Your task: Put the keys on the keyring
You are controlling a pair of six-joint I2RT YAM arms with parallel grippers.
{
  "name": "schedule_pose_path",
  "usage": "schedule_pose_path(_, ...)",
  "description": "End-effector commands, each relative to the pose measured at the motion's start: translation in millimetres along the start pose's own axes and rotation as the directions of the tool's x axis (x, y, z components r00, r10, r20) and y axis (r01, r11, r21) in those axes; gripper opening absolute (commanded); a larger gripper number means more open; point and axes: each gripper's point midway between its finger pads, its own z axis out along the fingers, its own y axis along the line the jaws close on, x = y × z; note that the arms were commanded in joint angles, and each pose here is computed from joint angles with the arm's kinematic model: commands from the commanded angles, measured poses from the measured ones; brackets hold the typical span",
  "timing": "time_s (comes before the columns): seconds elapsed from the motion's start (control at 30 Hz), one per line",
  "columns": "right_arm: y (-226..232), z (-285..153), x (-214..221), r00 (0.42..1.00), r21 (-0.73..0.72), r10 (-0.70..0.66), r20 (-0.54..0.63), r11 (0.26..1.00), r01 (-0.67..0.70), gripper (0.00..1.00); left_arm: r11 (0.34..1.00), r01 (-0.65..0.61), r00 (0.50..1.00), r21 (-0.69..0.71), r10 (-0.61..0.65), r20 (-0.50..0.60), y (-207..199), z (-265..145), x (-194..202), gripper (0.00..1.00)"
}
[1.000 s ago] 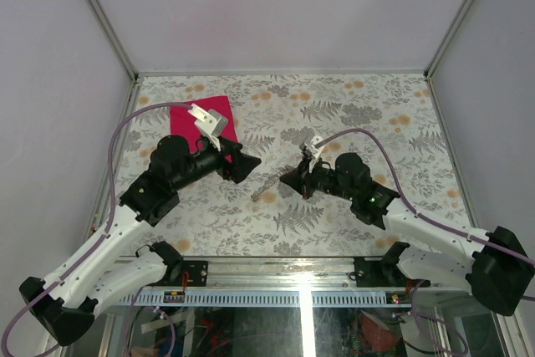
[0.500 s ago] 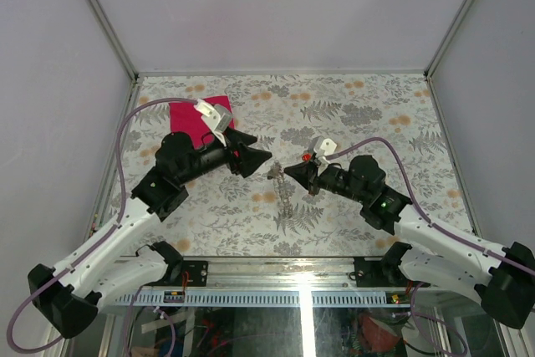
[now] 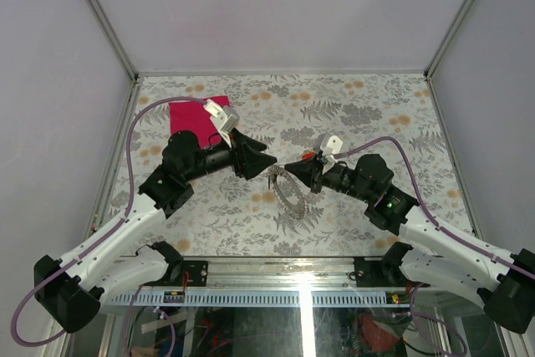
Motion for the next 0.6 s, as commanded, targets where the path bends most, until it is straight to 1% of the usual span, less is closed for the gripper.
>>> schedule_pose_path(0.0,3,-4,-60,0.986,-0.014,-0.025,0.164,1.0,0.027,0.0,0.998,-0.036,0.999,0.053,0.033,0.041,-8,2,-10,0.53)
schedule_pose_path(0.23,5,-5,-65,0.985,-0.02,0.007,0.17,1.0,-0.004,0.0,0.996,-0.059,0.998,0.062,0.057,0.03,-9,0,-7,0.52)
schedule_pose_path(0.43,5,-5,-70,0.982,-0.02,0.022,0.188,1.0,-0.018,0.0,0.999,-0.031,0.998,0.018,0.03,0.051,0,0,-5,0.53)
schedule_pose_path(0.57,6,-6,-76,0.978,-0.022,0.025,0.207,1.0,-0.021,0.0,1.0,-0.007,0.997,-0.015,0.008,0.073,6,0,-4,0.55)
